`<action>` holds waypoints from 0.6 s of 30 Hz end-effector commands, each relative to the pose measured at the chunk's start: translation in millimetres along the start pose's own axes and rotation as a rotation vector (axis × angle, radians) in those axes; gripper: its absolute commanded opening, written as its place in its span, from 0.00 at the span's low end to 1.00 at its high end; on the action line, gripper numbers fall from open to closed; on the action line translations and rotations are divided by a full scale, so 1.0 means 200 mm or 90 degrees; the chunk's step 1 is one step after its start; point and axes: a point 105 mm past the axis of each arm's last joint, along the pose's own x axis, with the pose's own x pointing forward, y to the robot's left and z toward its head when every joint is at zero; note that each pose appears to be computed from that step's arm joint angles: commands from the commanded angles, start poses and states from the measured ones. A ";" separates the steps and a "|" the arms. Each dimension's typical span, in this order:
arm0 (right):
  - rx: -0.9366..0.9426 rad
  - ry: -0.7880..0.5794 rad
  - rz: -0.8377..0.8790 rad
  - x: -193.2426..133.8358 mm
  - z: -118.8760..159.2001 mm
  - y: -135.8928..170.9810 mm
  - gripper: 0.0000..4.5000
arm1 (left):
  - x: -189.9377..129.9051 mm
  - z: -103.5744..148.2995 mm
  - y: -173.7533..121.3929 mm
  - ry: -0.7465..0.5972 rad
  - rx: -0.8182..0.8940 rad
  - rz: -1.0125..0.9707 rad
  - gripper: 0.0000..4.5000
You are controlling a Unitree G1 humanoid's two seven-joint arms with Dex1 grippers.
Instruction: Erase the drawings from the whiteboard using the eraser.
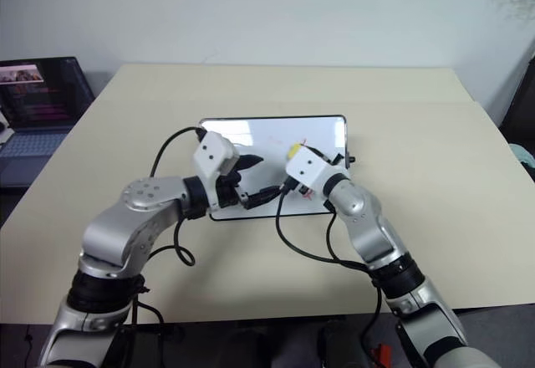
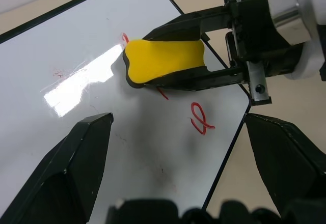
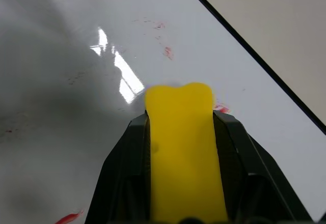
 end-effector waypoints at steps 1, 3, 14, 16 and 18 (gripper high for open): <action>-0.002 0.047 -0.075 -0.02 -0.10 -0.17 0.30 | -0.02 0.05 -0.02 -0.020 0.018 -0.005 1.00; -0.006 0.055 -0.071 -0.02 -0.12 -0.16 0.30 | -0.02 0.05 -0.02 -0.020 0.017 -0.007 1.00; -0.001 0.019 -0.002 0.01 -0.04 -0.01 0.30 | -0.02 0.05 -0.01 -0.021 0.015 -0.003 1.00; 0.003 0.020 -0.048 0.02 -0.04 -0.08 0.30 | -0.02 0.05 -0.01 -0.020 0.014 -0.003 1.00; 0.006 0.019 -0.081 0.03 -0.03 -0.13 0.30 | -0.02 0.05 -0.02 -0.020 0.013 -0.005 1.00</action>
